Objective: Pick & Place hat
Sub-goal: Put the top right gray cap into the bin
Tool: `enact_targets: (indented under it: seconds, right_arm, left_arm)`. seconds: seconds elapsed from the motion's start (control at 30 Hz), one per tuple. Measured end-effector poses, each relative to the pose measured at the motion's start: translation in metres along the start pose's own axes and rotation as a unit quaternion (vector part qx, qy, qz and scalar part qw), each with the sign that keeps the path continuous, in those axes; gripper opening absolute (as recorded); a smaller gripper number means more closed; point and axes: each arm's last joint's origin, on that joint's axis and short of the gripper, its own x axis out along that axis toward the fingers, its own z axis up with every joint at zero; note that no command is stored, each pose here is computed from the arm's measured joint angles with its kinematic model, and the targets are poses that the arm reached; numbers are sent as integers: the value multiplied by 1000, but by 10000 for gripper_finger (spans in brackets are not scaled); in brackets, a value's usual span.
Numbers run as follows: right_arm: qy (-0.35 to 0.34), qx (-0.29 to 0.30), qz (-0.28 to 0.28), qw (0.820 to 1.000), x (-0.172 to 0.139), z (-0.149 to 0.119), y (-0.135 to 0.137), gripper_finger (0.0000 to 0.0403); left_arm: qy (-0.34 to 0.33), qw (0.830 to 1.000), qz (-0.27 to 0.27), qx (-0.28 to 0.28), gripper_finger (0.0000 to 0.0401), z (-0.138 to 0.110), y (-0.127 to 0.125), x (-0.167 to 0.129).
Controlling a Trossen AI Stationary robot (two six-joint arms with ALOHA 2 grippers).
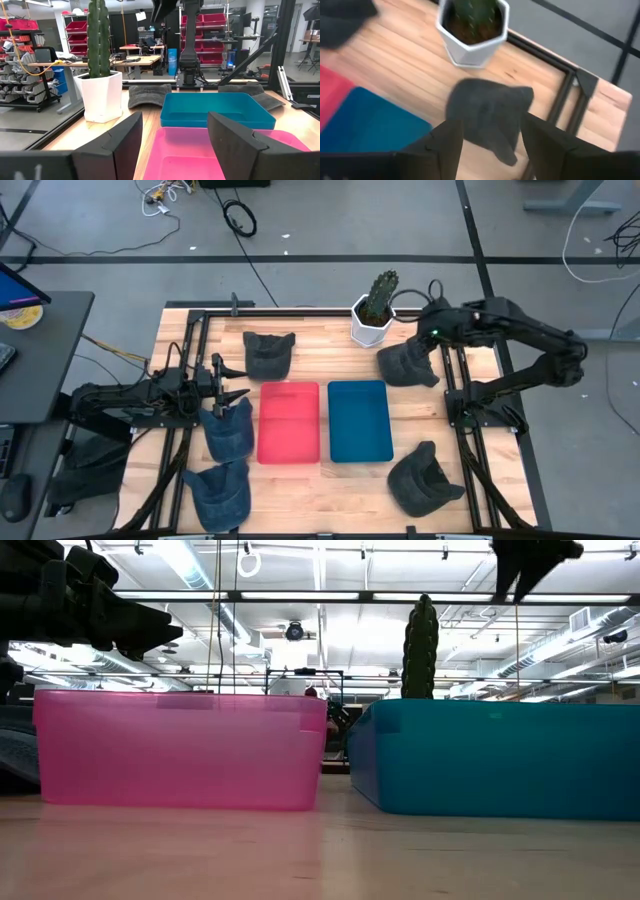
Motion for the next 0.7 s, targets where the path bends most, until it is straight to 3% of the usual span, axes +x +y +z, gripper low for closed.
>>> enact_targets:
  seconds: [0.27,0.53,0.7]
  right_arm:
    - [39,19,-50,998,29,-12,-4,201]
    - [47,52,-69,995,39,-30,-24,201]
    - [59,97,-29,993,55,-39,-27,201]
  left_arm:
    - [0,1000,0,0,227,0,0,0]
    - [0,1000,0,0,227,0,0,0]
    - [0,1000,0,0,227,0,0,0]
